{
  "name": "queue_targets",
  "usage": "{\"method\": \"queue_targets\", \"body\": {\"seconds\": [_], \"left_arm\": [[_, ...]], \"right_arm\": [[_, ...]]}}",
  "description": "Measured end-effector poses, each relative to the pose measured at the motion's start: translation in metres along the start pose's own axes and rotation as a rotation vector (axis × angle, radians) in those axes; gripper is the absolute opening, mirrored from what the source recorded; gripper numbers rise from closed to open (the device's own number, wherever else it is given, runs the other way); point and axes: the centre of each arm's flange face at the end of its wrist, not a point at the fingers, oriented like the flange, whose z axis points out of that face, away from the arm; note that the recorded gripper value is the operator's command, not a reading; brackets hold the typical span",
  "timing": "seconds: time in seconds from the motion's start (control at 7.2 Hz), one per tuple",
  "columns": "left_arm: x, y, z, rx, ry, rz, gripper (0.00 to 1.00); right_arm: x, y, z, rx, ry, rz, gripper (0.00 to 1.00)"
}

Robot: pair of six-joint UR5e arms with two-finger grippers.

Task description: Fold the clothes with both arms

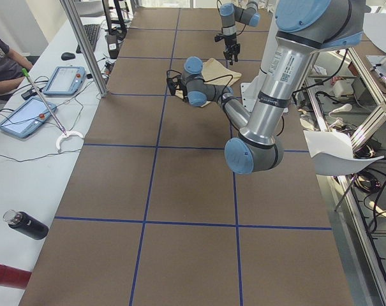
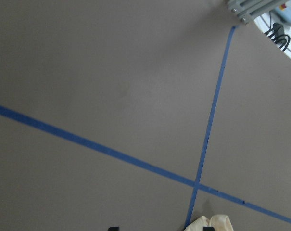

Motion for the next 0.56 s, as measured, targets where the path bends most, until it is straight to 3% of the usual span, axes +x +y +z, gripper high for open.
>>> {"method": "queue_targets", "body": {"seconds": [0.28, 0.56], "left_arm": [[-0.017, 0.053, 0.040, 0.000, -0.047, 0.009, 0.66], [-0.029, 0.079, 0.067, -0.005, -0.081, 0.015, 0.62]], "right_arm": [[-0.045, -0.053, -0.050, 0.070, -0.124, 0.026, 1.00], [-0.067, -0.092, -0.063, 0.132, -0.156, 0.003, 1.00]]}}
